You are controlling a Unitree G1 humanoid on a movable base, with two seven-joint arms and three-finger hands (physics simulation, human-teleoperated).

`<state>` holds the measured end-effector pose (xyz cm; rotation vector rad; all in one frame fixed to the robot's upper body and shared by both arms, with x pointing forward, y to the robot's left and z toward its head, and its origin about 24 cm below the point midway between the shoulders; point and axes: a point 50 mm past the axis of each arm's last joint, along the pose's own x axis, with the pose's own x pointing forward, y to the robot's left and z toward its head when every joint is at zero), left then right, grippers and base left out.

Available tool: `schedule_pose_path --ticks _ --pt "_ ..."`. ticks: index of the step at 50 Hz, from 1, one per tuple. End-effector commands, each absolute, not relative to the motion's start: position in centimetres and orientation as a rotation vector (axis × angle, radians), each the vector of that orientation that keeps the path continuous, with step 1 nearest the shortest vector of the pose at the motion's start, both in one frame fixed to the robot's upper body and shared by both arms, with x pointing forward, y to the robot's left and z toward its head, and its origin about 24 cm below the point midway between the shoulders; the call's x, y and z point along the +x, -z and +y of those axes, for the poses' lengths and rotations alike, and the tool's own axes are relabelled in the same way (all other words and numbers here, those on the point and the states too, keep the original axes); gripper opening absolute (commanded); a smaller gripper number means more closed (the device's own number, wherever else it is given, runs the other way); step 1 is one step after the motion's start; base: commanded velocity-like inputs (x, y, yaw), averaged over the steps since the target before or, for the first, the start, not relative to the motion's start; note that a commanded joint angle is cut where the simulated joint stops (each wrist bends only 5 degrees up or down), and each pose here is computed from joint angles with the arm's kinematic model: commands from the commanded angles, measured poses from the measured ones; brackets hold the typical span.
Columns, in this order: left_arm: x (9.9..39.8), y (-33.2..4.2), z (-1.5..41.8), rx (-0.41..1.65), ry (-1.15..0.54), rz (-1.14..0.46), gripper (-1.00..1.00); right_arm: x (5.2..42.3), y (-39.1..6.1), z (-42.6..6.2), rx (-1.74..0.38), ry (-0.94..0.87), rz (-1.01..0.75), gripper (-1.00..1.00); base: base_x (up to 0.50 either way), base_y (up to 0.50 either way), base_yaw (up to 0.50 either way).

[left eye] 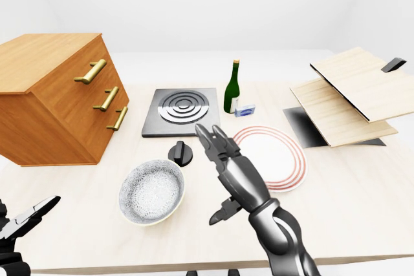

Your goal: Pick up the akita bowl and put it on the plate.

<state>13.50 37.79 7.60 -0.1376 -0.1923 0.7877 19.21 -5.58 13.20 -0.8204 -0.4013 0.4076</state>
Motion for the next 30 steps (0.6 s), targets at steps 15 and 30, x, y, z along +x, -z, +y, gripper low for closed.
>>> schedule_pose_path --ticks 15,30 --pt "13.3 -7.9 37.7 -0.137 -0.789 -0.195 1.00 17.3 -13.9 -3.8 -1.095 -0.478 -0.418 1.00 0.00 0.00 0.00" --pt "13.3 -7.8 37.8 -0.137 -0.792 -0.196 1.00 16.6 -13.6 -3.1 -1.212 -0.501 -0.388 0.99 0.00 0.00 0.00"
